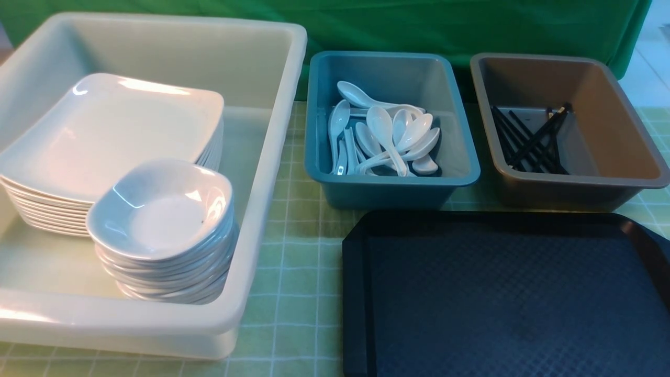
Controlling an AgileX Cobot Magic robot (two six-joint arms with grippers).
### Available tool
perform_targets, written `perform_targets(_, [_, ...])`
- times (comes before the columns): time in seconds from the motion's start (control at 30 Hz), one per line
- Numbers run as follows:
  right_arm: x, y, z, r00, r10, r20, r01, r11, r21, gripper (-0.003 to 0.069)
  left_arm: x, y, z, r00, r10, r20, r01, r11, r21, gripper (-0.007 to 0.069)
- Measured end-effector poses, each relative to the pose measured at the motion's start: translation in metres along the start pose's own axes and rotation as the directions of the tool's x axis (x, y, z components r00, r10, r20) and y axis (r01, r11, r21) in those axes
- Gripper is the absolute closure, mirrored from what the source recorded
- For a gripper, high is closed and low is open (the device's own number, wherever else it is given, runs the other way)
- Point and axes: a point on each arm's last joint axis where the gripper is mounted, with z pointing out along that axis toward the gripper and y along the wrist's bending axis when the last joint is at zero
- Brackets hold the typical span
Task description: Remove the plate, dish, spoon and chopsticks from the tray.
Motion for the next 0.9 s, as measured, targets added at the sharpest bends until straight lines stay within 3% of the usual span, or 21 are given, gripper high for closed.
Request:
perform_targets(0.07, [0.0, 0.0, 0.0, 1.0, 0.0, 0.0, 0.0, 1.0, 0.0, 0.0604, 0.006, 0.005, 0.002, 0.999, 0.027, 0.028, -0.026, 0.998, -0.056, 0.0641])
perform_targets(0.13, [0.0, 0.0, 0.0, 1.0, 0.0, 0.0, 0.0, 1.0, 0.0, 0.0596, 0.027, 0.014, 0.007, 0.996, 0.044, 0.08, -0.03, 0.985, -0.169, 0.0641])
perform_targets(0.27, [0.0, 0.0, 0.0, 1.0, 0.0, 0.0, 0.0, 1.0, 0.0, 0.0586, 0.07, 0.02, 0.015, 0.991, 0.057, 0.119, -0.025, 0.967, -0.254, 0.064])
perform_targets(0.53, [0.0, 0.0, 0.0, 1.0, 0.0, 0.0, 0.0, 1.0, 0.0, 0.0564, 0.156, 0.023, 0.036, 0.998, -0.023, 0.05, 0.035, 0.965, -0.258, 0.0638])
perform_targets(0.9, [0.0, 0.0, 0.0, 1.0, 0.0, -0.001, 0.0, 1.0, 0.0, 0.0538, 0.16, 0.024, 0.037, 0.997, -0.042, 0.059, 0.055, 0.965, -0.257, 0.0632])
